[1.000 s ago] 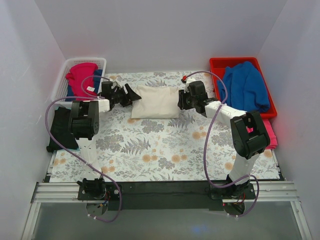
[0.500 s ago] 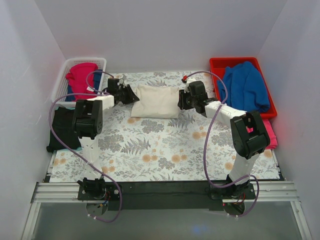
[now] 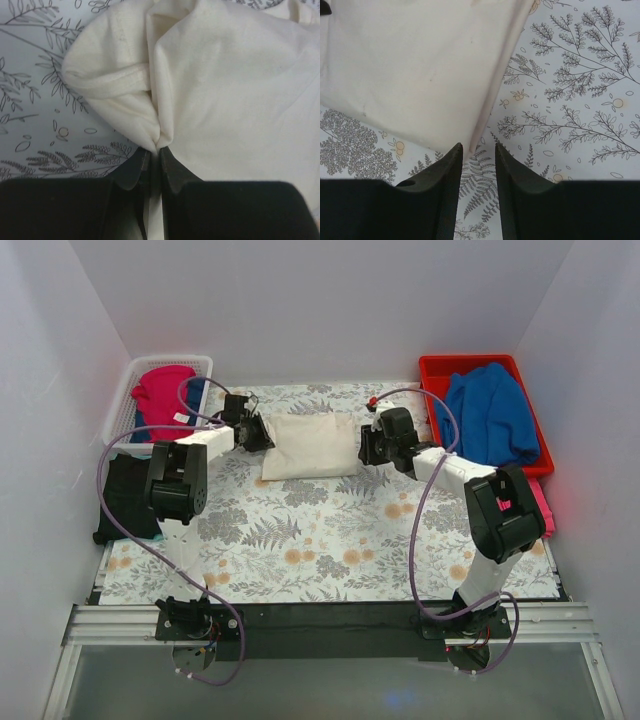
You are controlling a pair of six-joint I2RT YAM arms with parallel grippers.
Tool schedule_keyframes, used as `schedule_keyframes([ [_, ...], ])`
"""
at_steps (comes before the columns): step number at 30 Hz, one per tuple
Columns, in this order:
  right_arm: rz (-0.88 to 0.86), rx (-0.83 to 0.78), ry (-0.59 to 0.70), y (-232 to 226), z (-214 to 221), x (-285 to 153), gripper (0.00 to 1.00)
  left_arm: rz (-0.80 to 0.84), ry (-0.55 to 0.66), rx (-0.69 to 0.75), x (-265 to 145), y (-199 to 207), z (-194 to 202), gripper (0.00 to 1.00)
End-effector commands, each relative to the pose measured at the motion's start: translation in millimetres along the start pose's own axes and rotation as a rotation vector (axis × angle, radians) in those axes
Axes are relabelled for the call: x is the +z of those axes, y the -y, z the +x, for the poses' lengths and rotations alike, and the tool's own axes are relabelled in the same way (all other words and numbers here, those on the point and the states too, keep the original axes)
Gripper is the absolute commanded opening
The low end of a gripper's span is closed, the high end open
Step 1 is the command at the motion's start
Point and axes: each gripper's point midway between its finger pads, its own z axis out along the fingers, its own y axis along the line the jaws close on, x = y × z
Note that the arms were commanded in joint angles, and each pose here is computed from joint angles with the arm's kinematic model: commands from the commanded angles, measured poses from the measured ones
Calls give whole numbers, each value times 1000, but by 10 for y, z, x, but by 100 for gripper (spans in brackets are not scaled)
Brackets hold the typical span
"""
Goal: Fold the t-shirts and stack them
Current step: Put the neatly folded tshirt into the corner of the board with the left arm
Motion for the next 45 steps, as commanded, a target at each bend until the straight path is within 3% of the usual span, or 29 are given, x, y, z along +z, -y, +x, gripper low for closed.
schedule_keyframes([
  [1,-26,8,97,-106,-284,-223,38,-258,-119,36,-295,-350,323,0],
  [11,-69,13,158,-223,-384,-596,38,-499,-120,99,-1165,-409,516,0],
  [20,-151,24,205,-445,-383,-862,38,-599,-59,214,-2058,-292,67,0],
  [27,-165,14,238,-490,-431,-1006,38,-677,-37,263,-2366,-462,95,0],
  [36,-189,8,237,-541,-451,-1008,38,-923,-23,243,-2741,-1104,140,0],
  [45,-191,8,222,-531,-393,-995,38,-949,57,138,-2913,-1398,-131,0],
])
